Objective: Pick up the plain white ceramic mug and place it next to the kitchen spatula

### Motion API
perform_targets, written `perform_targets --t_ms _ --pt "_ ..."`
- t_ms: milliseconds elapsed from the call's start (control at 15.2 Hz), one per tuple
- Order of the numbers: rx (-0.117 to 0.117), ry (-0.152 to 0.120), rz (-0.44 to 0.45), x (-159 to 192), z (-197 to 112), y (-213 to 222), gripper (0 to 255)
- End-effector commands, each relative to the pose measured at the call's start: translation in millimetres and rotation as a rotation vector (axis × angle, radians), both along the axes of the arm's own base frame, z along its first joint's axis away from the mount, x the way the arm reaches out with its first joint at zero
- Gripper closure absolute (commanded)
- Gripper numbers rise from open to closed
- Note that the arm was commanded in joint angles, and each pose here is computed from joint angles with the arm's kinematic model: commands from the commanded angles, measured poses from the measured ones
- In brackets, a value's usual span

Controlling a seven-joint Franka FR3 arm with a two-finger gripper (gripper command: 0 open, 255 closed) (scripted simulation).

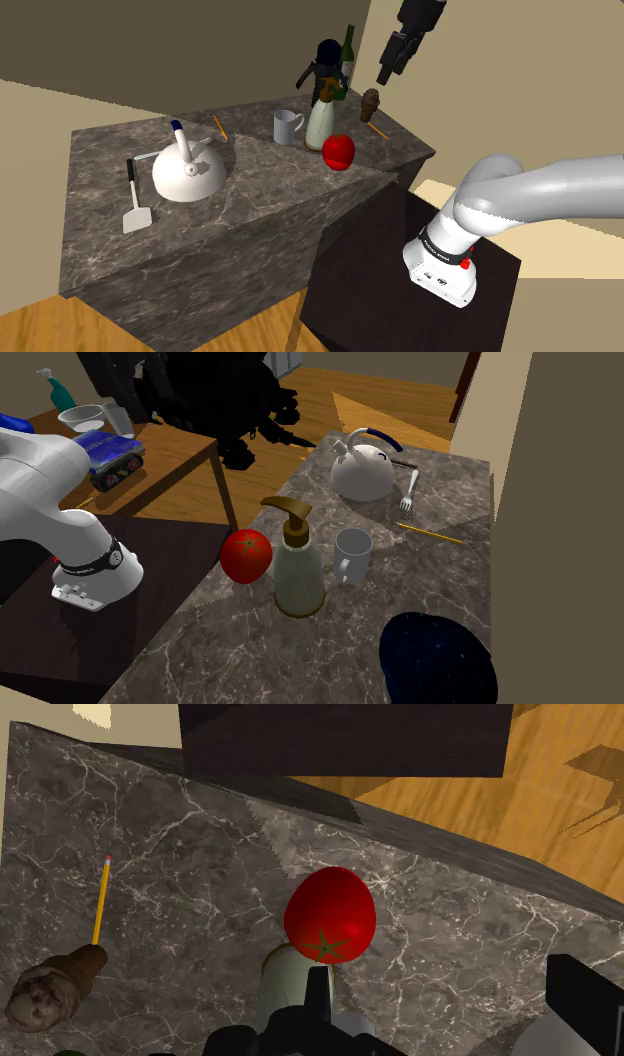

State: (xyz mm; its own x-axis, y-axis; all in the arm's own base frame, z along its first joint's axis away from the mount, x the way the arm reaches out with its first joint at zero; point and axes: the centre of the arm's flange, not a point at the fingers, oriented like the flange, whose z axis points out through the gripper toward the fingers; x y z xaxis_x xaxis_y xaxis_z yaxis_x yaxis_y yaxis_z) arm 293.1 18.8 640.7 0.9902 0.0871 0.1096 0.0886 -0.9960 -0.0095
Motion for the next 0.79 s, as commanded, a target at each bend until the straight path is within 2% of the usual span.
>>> perform_targets --t_ms 0,726 --pt "0.0 0.0 0.0 0 0 0 0" --pt "-0.014 0.096 -0.048 137 -76 21 0"
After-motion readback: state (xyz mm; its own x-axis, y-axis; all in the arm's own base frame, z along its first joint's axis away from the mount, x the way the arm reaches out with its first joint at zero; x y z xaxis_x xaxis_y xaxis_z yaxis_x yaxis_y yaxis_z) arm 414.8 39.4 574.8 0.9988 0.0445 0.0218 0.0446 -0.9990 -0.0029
